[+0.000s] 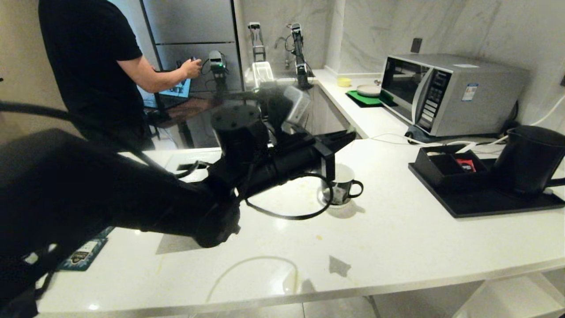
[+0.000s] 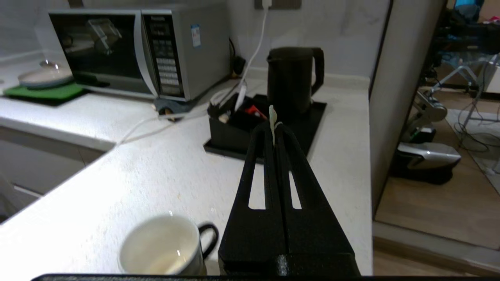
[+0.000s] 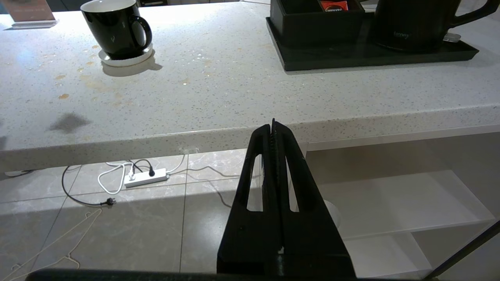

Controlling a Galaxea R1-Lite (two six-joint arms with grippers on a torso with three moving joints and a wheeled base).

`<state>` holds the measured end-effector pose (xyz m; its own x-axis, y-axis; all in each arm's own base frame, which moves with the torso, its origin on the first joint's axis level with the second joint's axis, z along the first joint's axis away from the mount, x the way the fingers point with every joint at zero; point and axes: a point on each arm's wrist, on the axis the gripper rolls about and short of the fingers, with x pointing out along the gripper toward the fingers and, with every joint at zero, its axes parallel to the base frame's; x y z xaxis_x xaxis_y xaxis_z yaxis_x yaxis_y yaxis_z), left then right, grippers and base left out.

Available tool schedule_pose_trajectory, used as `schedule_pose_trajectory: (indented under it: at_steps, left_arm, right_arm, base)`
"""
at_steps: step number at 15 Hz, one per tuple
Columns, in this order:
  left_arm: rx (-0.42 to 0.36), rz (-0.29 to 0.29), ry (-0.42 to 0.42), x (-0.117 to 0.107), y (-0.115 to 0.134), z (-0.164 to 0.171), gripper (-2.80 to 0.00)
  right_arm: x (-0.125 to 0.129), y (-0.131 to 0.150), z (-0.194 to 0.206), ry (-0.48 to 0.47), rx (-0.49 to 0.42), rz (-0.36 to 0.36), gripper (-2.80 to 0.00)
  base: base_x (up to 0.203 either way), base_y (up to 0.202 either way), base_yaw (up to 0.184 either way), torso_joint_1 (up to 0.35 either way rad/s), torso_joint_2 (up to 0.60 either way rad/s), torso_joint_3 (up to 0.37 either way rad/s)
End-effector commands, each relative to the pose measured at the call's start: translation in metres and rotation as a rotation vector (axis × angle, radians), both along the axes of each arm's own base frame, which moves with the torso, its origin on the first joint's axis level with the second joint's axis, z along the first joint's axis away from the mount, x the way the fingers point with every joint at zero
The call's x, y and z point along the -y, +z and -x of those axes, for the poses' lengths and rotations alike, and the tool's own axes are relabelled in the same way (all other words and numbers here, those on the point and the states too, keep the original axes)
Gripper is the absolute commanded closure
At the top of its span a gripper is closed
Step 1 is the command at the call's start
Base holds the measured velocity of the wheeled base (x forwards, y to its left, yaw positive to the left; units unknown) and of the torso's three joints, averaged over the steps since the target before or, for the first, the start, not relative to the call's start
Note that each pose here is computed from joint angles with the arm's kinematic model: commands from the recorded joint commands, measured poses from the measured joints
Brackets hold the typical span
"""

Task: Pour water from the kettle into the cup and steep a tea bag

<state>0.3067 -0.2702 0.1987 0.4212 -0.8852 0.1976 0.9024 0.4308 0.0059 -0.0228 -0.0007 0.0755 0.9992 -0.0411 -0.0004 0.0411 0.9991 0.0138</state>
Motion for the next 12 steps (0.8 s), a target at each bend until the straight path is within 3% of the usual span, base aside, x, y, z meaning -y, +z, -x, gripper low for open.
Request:
schedule_pose_trajectory:
  at_steps: [1, 12]
  left_arm:
    - [0.025, 0.022, -0.002, 0.013, -0.002, -0.016, 0.00]
    - [0.061, 0.050, 0.053, 0.023, -0.011, -0.066, 0.00]
  right_arm:
    - [0.000, 0.000, 0.000, 0.000, 0.001, 0.000, 0.00]
    - [0.000, 0.000, 0.000, 0.001, 0.000, 0.000, 0.00]
  base:
    - [0.000, 0.000, 0.000, 0.000, 0.00, 0.000]
    - [0.000, 0.000, 0.000, 0.000, 0.00, 0.000]
